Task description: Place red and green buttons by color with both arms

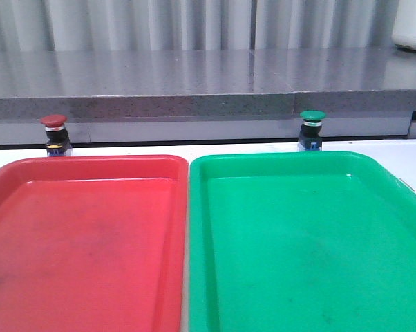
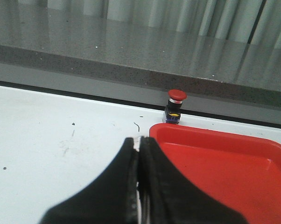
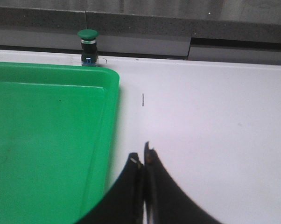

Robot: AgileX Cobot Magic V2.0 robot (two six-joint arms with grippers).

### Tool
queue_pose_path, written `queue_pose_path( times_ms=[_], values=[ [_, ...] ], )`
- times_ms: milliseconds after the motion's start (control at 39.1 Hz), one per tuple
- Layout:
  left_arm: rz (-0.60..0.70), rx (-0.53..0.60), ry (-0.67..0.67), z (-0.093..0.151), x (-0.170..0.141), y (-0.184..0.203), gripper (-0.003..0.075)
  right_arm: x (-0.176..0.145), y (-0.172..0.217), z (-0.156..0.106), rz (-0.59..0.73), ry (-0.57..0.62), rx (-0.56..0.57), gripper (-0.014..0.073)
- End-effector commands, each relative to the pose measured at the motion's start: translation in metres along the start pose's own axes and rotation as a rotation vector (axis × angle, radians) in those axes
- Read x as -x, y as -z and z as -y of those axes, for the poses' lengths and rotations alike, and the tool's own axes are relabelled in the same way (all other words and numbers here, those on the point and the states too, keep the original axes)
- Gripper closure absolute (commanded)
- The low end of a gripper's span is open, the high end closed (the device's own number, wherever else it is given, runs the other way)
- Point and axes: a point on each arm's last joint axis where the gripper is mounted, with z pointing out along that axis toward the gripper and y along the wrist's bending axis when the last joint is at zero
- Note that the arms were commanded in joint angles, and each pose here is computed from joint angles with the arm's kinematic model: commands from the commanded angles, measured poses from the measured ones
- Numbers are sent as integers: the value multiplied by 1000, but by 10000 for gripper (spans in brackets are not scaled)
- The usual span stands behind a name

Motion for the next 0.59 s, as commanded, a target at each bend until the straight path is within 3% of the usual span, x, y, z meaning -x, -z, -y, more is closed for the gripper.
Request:
queue_pose_path(
  times_ms=[0,102,281,435,562],
  values=[
    [85,-14,3,0,2,0,740,14,3,0,139,7,-2,704],
    [141,-23,3,1,7,1,740,19,4,0,197,8,1,704],
    [382,-63,3,6,34,8,740,40,10,-1,327,3,7,704],
    [346,-57,-9,11,65,12,740,79,24,-1,351,-5,4,701],
    [228,-24,-103,16,89,2,740,113,20,-1,272,-7,1,701]
  ],
)
